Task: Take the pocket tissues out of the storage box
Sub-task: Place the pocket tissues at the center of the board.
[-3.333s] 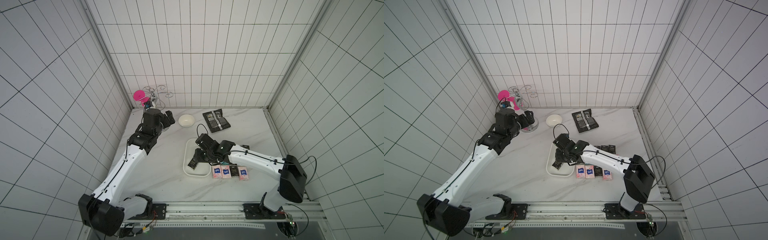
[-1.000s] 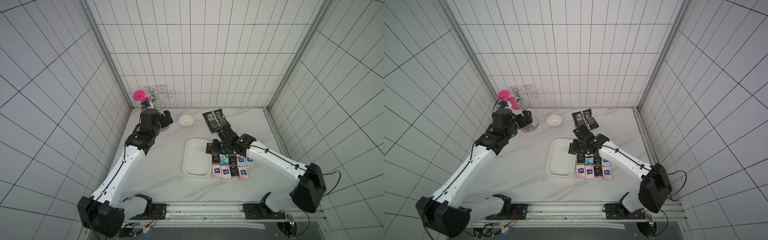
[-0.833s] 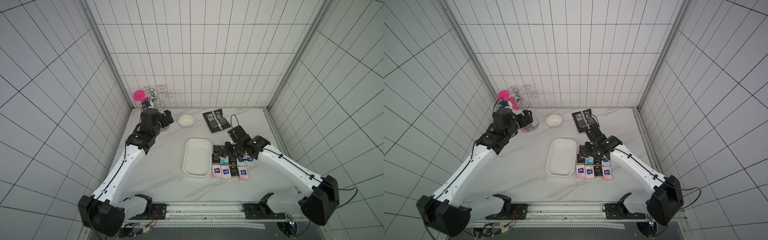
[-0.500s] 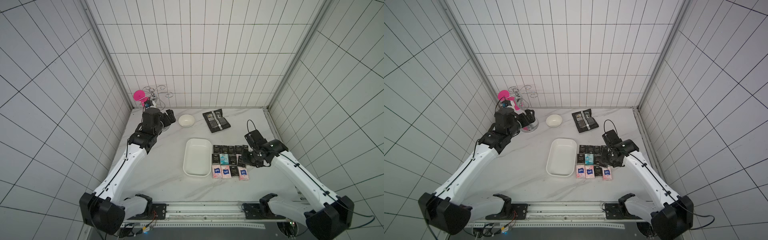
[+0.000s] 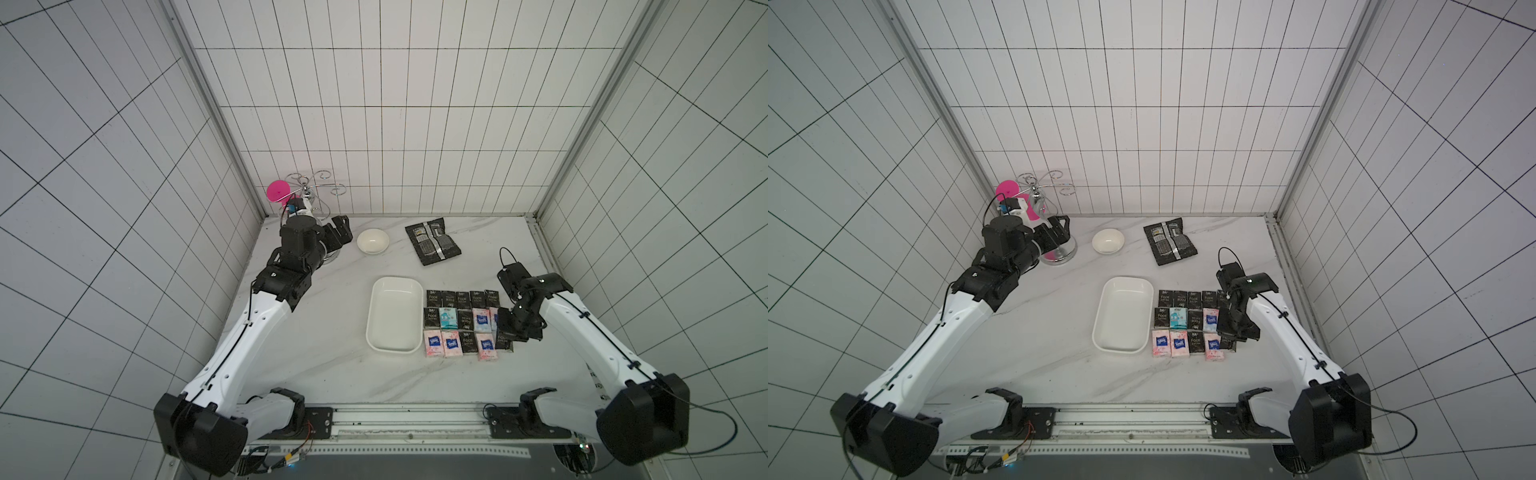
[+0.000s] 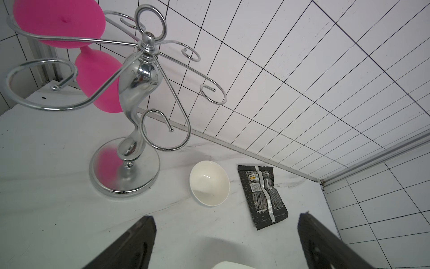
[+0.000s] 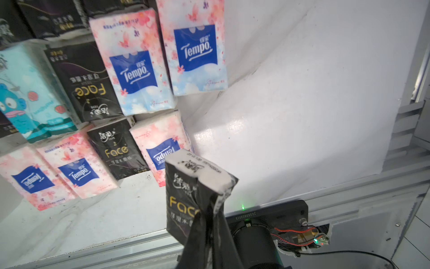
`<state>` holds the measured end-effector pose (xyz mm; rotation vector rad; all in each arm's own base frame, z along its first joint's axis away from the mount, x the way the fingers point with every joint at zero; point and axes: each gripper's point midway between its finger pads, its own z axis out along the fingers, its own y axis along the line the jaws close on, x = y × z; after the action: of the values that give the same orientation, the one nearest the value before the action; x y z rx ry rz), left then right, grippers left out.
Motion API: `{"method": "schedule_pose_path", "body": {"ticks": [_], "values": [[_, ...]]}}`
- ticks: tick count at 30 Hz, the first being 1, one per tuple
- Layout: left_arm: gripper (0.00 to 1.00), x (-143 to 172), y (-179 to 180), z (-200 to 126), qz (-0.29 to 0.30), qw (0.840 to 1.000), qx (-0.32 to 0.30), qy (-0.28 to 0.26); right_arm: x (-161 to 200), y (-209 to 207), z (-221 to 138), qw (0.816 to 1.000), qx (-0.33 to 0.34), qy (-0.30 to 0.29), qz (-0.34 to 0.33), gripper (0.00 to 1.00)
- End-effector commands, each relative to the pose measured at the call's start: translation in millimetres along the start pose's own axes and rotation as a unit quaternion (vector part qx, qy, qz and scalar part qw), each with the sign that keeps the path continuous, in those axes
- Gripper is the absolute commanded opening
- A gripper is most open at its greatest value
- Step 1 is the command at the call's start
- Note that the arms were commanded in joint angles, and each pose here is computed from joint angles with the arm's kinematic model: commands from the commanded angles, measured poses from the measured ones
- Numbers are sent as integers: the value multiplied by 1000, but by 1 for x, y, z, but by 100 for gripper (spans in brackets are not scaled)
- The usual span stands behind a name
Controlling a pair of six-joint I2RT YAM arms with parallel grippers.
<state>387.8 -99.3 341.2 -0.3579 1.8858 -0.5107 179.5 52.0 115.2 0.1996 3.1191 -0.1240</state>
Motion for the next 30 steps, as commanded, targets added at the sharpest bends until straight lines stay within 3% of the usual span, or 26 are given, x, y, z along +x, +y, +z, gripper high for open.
{"method": "schedule_pose_path", "body": {"ticks": [1, 6, 18, 30], "values": [[99, -1, -6, -5, -8, 1000, 21, -6, 11, -12, 12, 998, 33, 51, -4, 0], [99, 1, -11, -4, -15, 999, 36, -5, 12, -13, 27, 995, 36, 96, 6, 0], [99, -4, -13, -10, -12, 999, 41, -14, 11, -16, 41, 989, 33, 140, 22, 1], [98, -6, -16, -10, -20, 999, 47, -16, -12, -15, 38, 991, 43, 126, 4, 3]]}}
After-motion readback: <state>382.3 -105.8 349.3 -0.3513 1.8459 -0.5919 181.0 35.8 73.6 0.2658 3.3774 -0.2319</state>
